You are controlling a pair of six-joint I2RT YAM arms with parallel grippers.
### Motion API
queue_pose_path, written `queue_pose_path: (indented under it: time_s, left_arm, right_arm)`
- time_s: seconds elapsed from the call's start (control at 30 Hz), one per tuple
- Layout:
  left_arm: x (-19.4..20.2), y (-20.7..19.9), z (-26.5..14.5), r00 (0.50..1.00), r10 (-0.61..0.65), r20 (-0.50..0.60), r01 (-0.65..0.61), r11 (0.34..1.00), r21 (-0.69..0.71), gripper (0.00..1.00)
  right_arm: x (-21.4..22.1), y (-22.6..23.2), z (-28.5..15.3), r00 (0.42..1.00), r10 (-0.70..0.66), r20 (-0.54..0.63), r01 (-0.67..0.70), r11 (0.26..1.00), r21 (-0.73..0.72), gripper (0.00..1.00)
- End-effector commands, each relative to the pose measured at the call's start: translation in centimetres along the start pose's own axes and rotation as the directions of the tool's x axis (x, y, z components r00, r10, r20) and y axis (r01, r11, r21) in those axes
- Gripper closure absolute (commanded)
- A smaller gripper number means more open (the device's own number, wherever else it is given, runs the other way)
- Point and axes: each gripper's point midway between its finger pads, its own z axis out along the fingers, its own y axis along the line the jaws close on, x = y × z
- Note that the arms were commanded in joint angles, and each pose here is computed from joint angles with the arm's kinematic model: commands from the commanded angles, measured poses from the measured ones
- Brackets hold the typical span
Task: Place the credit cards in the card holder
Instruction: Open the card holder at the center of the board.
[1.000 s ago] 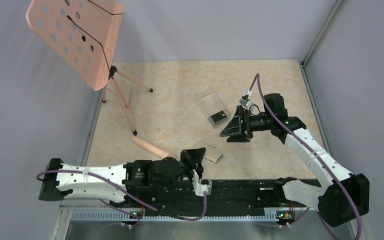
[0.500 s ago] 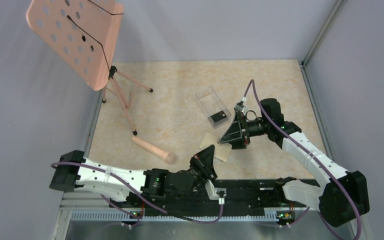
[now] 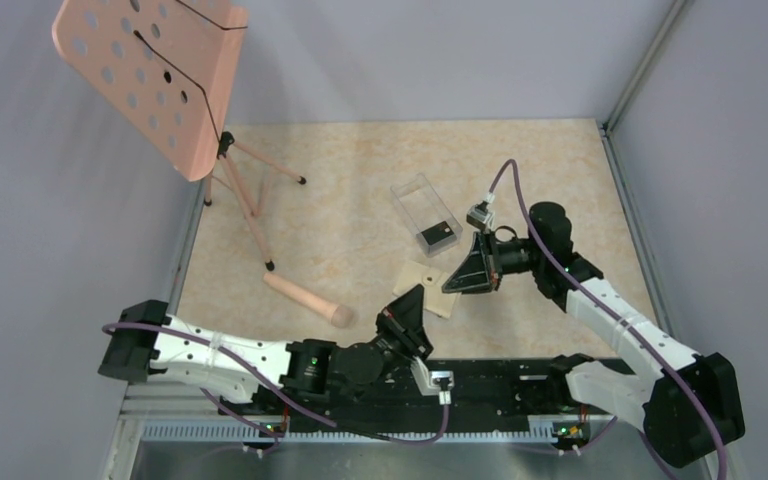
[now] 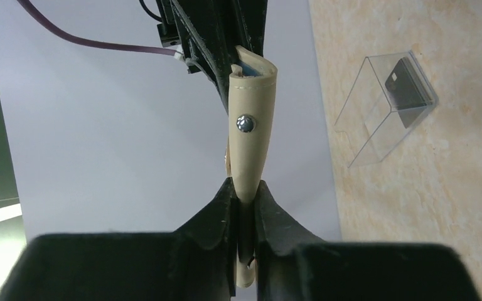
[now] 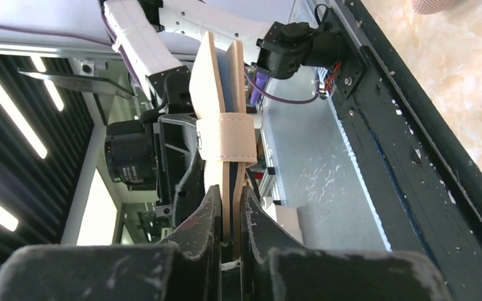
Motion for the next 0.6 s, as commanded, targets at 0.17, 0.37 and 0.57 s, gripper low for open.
queue_pose_path:
  time_s: [0.17, 0.37, 0.57]
  left_arm:
    - [-0.1, 0.7, 0.0, 0.9, -0.437, -0.005, 0.435, 0.897, -0.08, 0.01]
    - [-1.0, -1.7, 0.3, 0.526, -0.849, -0.055, 0.843, 0.529, -0.1, 0.01]
    - [-2.6, -4.5, 0.2, 0.038, -0.992, -0.119, 0.988, 0.055, -0.144, 0.01]
  right_arm:
    - [-1.3, 1.9, 0.0, 0.99, -0.131, 0.043, 0.129, 0.991, 0.04, 1.0]
    - [-2.9, -0.5, -0.6, 0.975, -0.19, 0.116, 0.16, 0.96, 0.228, 1.0]
    - [-4.1, -1.5, -2.4, 0.954, -0.229, 0.195, 0.16, 0.936, 0.314, 1.0]
